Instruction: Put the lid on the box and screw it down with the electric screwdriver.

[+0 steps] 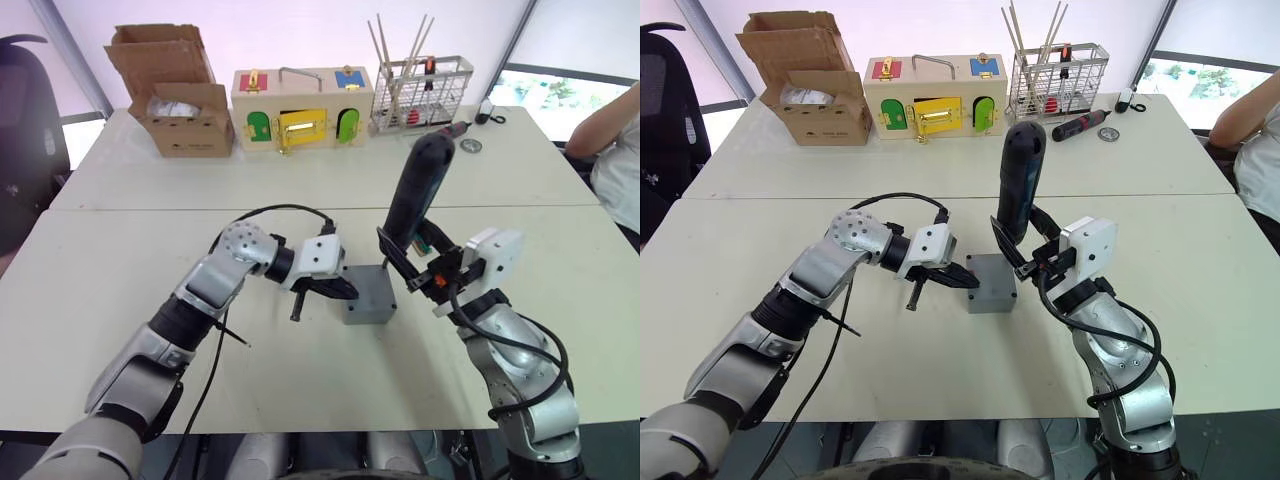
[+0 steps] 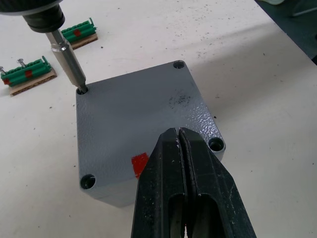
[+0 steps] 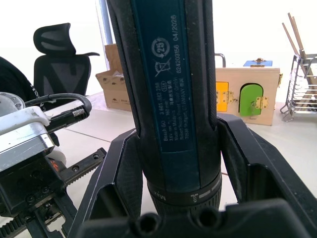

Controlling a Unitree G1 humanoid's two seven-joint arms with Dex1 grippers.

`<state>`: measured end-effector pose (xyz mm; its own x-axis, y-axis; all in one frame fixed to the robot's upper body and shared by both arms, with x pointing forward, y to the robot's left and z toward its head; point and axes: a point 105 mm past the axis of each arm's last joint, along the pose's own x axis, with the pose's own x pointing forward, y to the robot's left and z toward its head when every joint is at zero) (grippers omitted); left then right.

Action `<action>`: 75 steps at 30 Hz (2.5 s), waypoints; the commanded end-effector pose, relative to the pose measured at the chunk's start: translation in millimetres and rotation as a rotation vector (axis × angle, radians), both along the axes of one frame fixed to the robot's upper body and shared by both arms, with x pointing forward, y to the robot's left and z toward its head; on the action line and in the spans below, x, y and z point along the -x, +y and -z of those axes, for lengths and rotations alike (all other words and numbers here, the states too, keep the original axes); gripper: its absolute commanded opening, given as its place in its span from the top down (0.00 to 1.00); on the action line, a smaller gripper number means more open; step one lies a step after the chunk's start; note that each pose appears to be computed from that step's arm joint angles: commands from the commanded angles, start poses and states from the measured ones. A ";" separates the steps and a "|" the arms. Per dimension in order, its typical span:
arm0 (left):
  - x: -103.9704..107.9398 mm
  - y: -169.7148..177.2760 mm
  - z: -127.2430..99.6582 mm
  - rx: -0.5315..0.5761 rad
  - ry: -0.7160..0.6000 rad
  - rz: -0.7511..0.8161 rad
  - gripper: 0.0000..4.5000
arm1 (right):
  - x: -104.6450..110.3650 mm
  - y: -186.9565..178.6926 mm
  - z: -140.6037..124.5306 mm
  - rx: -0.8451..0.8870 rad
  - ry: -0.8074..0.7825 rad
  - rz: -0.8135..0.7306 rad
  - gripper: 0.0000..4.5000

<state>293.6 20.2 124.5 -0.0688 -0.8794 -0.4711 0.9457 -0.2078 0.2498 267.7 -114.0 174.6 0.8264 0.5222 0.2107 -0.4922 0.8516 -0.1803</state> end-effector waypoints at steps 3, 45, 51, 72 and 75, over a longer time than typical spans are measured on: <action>5.9 -1.6 7.2 -0.026 0.005 0.020 1.00 | -0.9 1.9 51.1 0.023 0.227 -0.016 0.57; 6.4 -4.7 14.9 -0.019 0.027 0.000 1.00 | -10.8 -14.3 59.6 0.056 0.351 0.022 0.57; 5.2 -4.4 15.1 -0.020 0.024 -0.003 1.00 | -12.9 -16.6 37.8 0.010 0.267 0.022 0.57; -11.4 15.7 -40.2 0.202 0.150 -0.094 1.00 | -5.4 -43.1 -83.0 -0.080 0.032 -0.136 0.57; -15.6 24.7 -61.0 0.262 0.145 -0.121 1.00 | -3.4 -47.4 -112.6 -0.111 -0.015 -0.163 0.57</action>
<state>309.1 41.1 159.4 -0.0165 -0.9595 -0.2814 0.9951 -0.0432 0.0889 282.3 -161.5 258.9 0.7718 0.6064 0.1916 -0.6058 0.7927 -0.0687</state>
